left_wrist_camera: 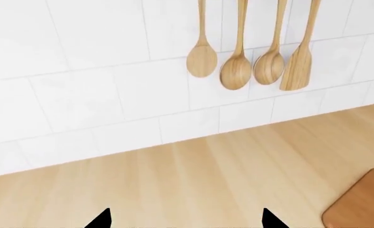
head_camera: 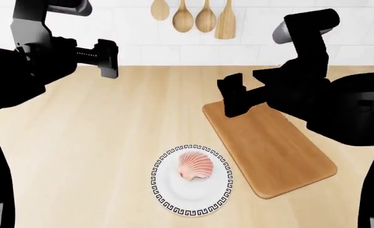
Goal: Pick the scallop from the plate and place it on the cutting board. Then pick the condiment bottle from the cabinet and place it next to the cutting board.
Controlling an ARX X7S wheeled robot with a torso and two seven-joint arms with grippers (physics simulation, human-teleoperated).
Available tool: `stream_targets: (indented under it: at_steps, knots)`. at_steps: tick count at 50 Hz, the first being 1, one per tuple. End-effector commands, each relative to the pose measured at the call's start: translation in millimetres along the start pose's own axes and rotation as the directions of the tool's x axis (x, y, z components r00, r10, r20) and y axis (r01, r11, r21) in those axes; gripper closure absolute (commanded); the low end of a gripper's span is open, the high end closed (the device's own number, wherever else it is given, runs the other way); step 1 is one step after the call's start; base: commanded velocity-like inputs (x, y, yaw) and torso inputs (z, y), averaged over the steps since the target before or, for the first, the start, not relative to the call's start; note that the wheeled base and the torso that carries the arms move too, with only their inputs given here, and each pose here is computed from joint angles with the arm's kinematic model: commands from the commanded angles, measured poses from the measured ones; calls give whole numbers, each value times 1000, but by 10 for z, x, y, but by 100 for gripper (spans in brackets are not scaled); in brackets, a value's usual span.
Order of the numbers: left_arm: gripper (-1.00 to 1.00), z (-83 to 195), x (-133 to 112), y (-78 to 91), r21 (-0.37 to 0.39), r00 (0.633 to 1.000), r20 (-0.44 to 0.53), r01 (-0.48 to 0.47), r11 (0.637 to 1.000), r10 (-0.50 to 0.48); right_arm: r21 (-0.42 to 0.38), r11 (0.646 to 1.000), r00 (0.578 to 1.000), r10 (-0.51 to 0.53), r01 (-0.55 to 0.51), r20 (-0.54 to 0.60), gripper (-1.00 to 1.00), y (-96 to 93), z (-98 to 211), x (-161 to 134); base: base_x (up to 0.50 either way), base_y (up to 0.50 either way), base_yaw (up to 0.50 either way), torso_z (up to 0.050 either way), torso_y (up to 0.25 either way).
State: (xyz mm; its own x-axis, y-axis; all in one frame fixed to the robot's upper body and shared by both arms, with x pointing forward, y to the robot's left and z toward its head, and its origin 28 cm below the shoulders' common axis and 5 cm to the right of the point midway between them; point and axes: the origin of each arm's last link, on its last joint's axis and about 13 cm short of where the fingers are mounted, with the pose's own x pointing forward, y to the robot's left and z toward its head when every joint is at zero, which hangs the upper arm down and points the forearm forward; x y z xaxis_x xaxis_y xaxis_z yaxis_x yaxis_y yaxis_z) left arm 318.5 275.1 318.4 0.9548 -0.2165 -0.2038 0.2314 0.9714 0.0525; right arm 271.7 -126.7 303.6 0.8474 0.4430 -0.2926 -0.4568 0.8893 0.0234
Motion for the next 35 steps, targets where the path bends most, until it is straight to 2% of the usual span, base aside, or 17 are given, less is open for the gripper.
stream_targets:
  at_steps: [1,12,35]
  knots:
    - [-100,-14,2,-5,-3,1000,-5,0,1000,0,126,984,975,148,-128,-164,-100,168,-56,-49,0,0,0,0,0]
    - [-100,-27,-5,-14,1,1000,-9,-2,1000,2,133,974,948,213,-185,-237,-100,320,-133,-19,0,0,0,0,0]
    - [-100,-65,2,-18,1,1000,-18,2,1000,-2,141,968,918,241,-206,-314,-100,389,-239,-5,0,0,0,0,0]
